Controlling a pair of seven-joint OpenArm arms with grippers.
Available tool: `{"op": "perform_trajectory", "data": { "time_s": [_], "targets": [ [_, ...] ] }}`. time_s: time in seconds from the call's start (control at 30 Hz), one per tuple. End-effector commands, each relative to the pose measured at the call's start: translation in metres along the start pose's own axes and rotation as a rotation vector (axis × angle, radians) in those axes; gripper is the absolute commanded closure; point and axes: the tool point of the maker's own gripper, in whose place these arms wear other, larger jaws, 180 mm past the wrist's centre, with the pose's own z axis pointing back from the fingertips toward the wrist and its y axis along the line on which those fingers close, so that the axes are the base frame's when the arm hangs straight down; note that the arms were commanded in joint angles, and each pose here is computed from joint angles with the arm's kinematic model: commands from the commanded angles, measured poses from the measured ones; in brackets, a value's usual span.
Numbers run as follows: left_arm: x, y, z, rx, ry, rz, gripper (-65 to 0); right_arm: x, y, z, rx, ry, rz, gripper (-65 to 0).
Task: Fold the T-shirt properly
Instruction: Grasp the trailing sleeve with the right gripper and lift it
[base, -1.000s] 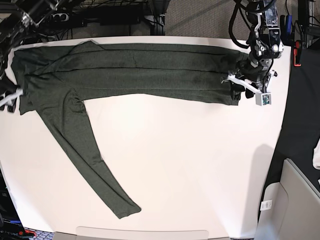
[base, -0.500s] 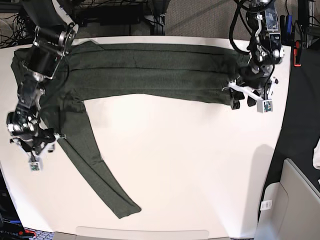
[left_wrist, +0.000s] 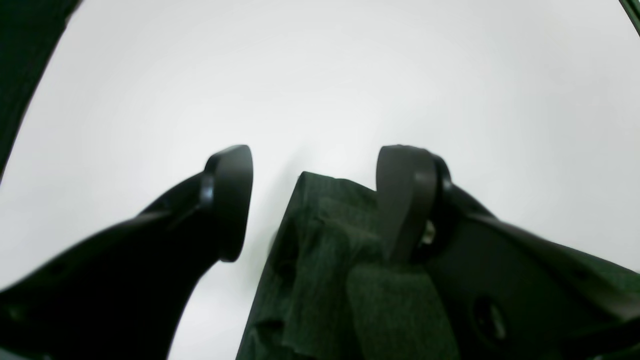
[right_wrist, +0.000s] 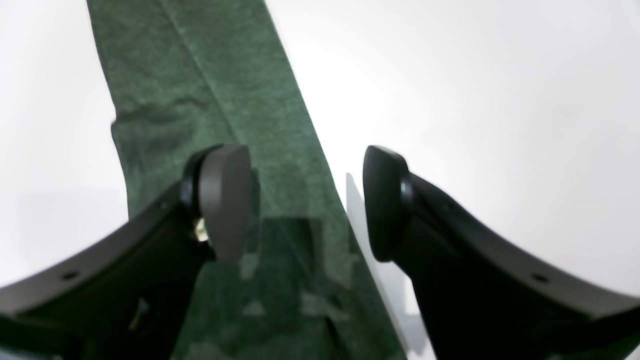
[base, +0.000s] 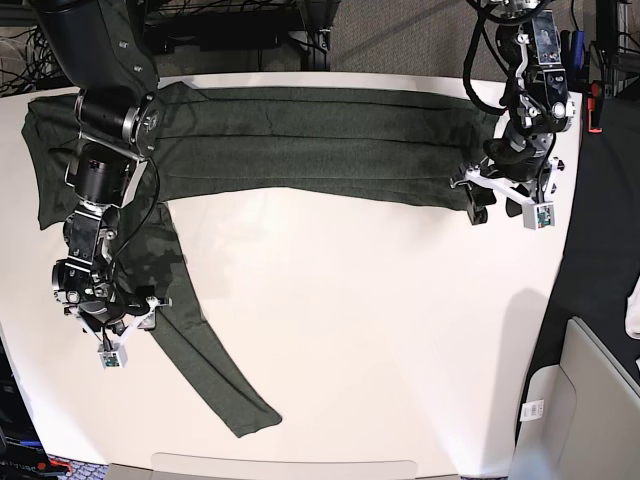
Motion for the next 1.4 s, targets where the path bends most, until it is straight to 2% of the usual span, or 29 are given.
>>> {"op": "perform_trajectory", "data": {
  "time_s": [0.0, 0.13, 0.43, 0.53, 0.67, 0.77, 0.83, 1.0, 1.07, 1.23, 1.37],
  "targets": [
    [0.016, 0.000, 0.002, -0.003, -0.053, -0.014, -38.1, 0.028, -0.015, 0.005, -0.040, -0.070, -0.010, -35.9],
    [0.016, 0.000, 0.002, -0.003, -0.053, -0.014, -38.1, 0.018, -0.018, -0.001, -0.064, -0.065, -0.046, -35.9],
    [0.017, 0.000, 0.002, -0.004, -0.055, -0.016, -38.1, -0.018, -0.006, -0.017, -0.020, 0.004, -0.069, -35.8],
    [0.021, -0.002, 0.004, -0.008, -0.067, -0.020, -38.1, -0.027, -0.004, -0.018, -0.015, 0.023, -0.068, -33.5],
    [0.027, -0.005, 0.008, -0.015, -0.085, -0.027, -38.1, -0.038, 0.004, -0.018, 0.007, 0.081, -0.067, -21.2],
    [0.028, -0.005, 0.009, -0.016, -0.088, -0.028, -38.0, -0.040, 0.021, -0.018, 0.079, 0.104, -0.033, -6.8],
    [0.027, -0.005, 0.009, -0.015, -0.086, -0.028, -38.0, -0.043, 0.028, -0.017, 0.116, 0.117, -0.011, -2.2],
    [0.028, -0.005, 0.009, -0.014, -0.088, -0.028, -38.0, -0.034, 0.022, -0.001, 0.109, 0.103, 0.054, -2.1],
    [0.028, -0.005, 0.009, -0.014, -0.088, -0.028, -38.0, -0.028, 0.022, 0.009, 0.117, 0.074, 0.055, -2.1],
    [0.028, -0.005, 0.009, -0.015, -0.090, -0.026, -37.9, -0.032, 0.025, 0.039, 0.164, 0.093, 0.089, -2.0],
    [0.036, -0.005, 0.010, -0.015, -0.136, -0.026, -37.9, -0.037, 0.032, 0.064, 0.188, 0.078, 0.089, -2.0]
  ]
}}
